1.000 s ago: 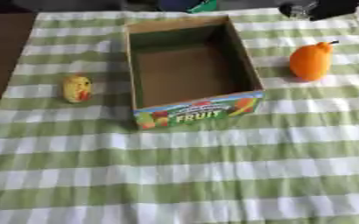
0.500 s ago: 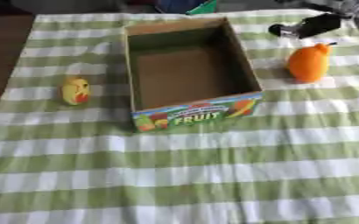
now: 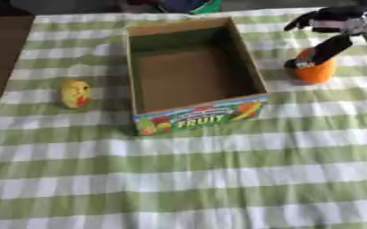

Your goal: Pick up objects on the table and place them in the box.

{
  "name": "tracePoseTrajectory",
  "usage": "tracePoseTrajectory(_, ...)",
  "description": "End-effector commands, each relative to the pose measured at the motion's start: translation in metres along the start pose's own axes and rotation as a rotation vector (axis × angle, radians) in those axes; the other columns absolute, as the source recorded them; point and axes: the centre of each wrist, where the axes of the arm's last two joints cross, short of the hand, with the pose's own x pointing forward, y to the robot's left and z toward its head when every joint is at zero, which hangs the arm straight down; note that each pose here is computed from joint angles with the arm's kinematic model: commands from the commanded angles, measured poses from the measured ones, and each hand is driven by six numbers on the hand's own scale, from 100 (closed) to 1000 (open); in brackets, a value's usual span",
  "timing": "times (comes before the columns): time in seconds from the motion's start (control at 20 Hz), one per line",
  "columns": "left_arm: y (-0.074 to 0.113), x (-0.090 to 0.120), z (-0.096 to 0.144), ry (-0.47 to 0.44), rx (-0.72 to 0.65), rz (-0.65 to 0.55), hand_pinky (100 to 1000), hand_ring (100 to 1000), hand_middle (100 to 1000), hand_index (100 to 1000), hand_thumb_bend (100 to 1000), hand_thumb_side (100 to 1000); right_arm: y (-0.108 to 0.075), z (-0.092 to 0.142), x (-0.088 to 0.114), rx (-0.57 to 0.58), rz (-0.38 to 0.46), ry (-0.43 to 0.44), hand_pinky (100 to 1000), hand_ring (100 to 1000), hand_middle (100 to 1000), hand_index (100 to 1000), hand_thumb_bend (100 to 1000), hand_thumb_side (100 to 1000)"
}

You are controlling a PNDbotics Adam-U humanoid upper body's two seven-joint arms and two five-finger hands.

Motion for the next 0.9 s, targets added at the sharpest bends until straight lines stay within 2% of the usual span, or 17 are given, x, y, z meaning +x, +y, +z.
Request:
tracePoseTrajectory(0.05,0.001,0.006,-0.004,-0.028,-0.009,0.003,616,642,703,818,100,940,-0.013,0.018,-0.015,0.004,0.024,0.059,847,964,954,1000,474,649)
tracePoseTrajectory(0.45,0.000,0.006,-0.003,-0.025,-0.011,0.004,616,640,701,815,100,940,-0.007,0.025,-0.026,0.017,0.023,0.134,846,968,967,1000,482,645)
tracePoseTrajectory(0.9,0.001,0.006,-0.003,-0.022,-0.007,0.003,616,635,697,813,100,941,0.004,0.030,-0.035,0.097,0.028,0.144,845,968,966,1000,472,622)
